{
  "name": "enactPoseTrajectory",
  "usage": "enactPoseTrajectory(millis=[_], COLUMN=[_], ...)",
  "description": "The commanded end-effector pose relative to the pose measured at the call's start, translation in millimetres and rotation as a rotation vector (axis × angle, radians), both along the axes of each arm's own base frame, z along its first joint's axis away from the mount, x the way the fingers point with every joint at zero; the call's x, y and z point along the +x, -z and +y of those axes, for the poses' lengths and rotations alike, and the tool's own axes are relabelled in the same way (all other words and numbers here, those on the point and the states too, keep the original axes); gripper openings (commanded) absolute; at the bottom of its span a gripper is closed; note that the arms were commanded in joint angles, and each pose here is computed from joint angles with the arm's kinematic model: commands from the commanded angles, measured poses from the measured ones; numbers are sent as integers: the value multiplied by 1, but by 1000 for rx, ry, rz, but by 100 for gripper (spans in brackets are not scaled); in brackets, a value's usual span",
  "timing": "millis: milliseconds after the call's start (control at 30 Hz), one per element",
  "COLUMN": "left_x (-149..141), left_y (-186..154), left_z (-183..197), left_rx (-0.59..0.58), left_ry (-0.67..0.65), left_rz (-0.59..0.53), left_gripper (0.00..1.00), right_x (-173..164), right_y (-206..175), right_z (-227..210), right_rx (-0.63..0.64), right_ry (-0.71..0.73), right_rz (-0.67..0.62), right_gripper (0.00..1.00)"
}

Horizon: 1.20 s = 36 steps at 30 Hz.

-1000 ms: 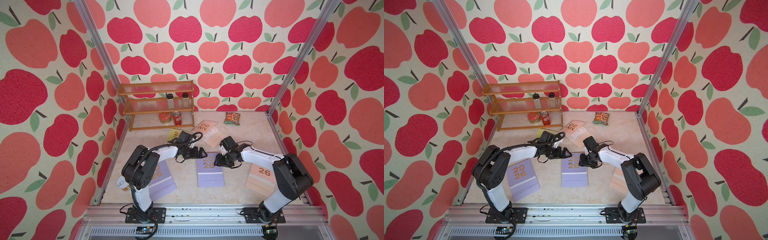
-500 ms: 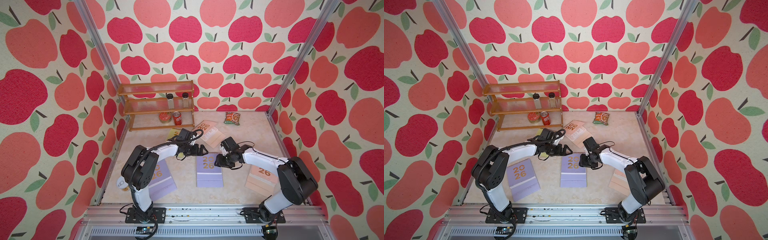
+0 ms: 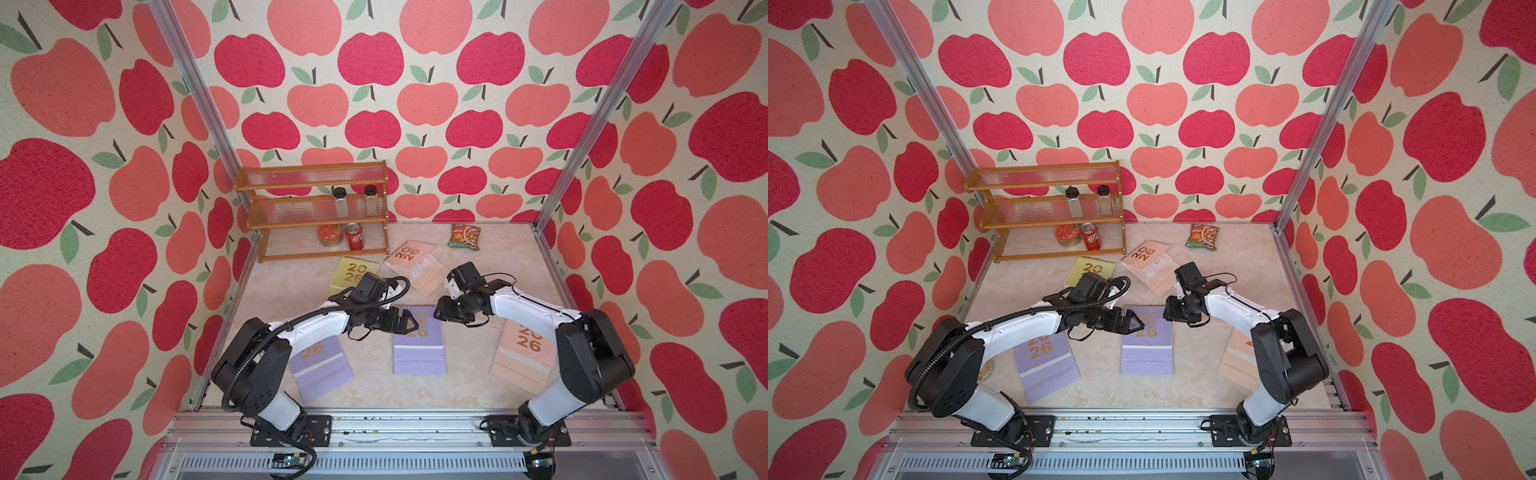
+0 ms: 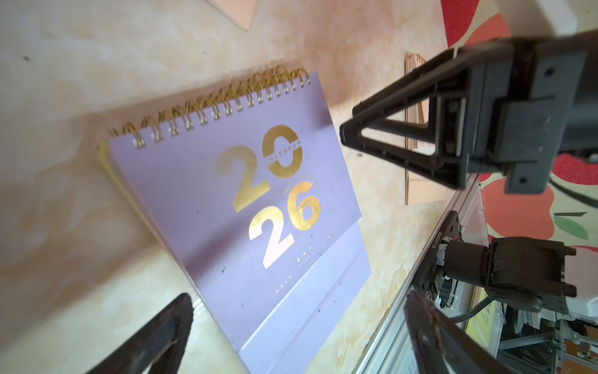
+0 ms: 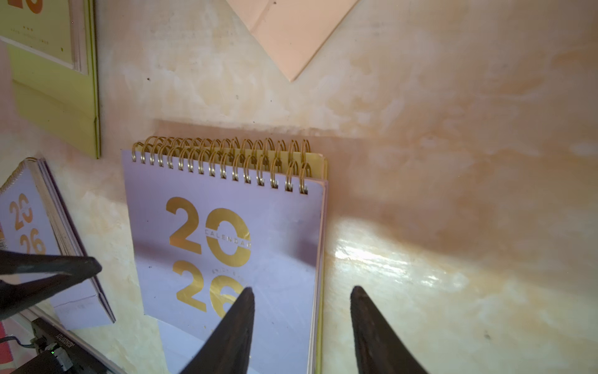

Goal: Stack the calendars
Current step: Adjust the calendar at the center of the board.

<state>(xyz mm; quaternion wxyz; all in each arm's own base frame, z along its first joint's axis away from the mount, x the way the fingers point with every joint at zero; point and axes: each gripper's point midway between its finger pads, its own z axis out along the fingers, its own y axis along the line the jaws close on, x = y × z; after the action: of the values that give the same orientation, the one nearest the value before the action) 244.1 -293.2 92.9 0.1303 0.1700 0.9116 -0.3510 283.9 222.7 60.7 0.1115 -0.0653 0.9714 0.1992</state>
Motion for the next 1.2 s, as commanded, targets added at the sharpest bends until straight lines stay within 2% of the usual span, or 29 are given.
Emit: enactPoseTrajectory(millis=[0, 167, 500, 1167], left_x=[-22, -43, -72, -94], left_y=[16, 17, 29, 41], left_z=[21, 27, 11, -12], left_rx=[85, 123, 200, 233], left_ry=[-39, -25, 69, 174], left_rz=[63, 70, 97, 147], left_gripper=[99, 100, 100, 100], right_x=[5, 8, 14, 12], right_y=[0, 4, 7, 9], right_z=[6, 10, 16, 16], right_rx=[13, 21, 29, 35], right_ry=[-37, -56, -76, -82], right_rz=[4, 10, 4, 4], right_gripper=[51, 51, 51, 51])
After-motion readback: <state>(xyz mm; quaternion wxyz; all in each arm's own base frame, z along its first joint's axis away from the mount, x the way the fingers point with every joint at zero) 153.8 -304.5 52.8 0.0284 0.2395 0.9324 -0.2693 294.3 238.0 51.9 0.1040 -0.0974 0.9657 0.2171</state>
